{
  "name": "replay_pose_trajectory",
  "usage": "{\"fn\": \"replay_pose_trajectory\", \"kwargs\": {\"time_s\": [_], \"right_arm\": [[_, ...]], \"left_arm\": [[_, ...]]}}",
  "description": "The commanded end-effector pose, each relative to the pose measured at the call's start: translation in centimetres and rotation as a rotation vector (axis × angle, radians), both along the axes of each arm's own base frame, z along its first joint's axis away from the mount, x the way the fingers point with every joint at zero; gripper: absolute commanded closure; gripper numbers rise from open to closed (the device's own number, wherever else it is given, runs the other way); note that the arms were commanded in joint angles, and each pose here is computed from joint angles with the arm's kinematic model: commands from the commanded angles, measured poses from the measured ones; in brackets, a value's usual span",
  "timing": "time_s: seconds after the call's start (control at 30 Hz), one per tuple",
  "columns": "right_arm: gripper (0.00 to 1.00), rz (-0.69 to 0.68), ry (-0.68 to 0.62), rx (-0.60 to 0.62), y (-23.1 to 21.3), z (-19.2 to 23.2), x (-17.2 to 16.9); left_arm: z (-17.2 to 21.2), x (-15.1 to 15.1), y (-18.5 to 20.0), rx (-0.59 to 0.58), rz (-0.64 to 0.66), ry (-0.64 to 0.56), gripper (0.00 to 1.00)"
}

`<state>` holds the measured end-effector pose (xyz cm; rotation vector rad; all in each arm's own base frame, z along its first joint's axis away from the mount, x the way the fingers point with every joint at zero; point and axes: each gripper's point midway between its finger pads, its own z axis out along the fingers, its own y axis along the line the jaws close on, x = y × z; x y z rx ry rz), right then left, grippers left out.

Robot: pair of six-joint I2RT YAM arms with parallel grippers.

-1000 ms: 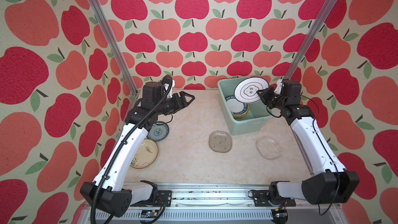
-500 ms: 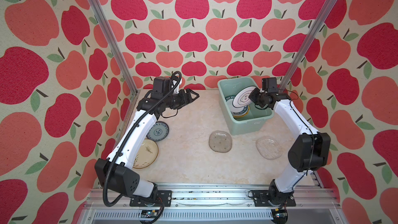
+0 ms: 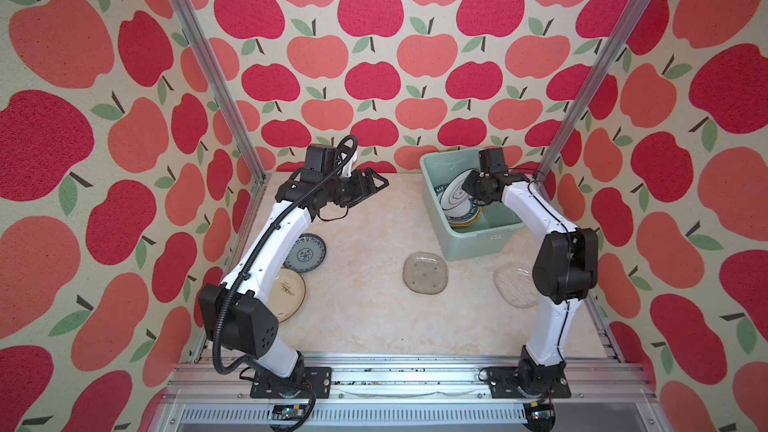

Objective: Place the plates into the plastic bin on the countertop
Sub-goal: 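Lower the white plate against the stacked plates with the right gripper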

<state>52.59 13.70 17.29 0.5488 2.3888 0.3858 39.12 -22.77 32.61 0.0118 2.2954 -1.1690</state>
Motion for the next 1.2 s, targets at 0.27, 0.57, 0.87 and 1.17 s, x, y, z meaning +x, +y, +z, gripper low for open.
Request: {"fn": "replay_pose_trajectory", "kwargs": {"time_s": [0.27, 0.57, 0.87, 1.17], "right_arm": [[0.97, 0.006, -0.013, -0.032, 0.3, -1.3, 1.8], [0.82, -0.004, 0.019, -0.019, 0.4, -3.1, 1.6], [0.73, -0.007, 0.044, -0.009, 0.4, -4.4, 1.1], [0.66, 0.002, 0.096, -0.017, 0.5, -6.3, 0.5]], "left_arm": [[0.6, 0.6, -0.7, -0.005, -0.036, -0.010, 0.19], [0.0, 1.0, -0.9, -0.007, -0.035, 0.016, 0.19], [-0.7, 1.6, -1.3, -0.013, -0.045, 0.032, 0.19], [-1.2, 1.9, -1.4, -0.012, -0.049, 0.040, 0.19]]}}
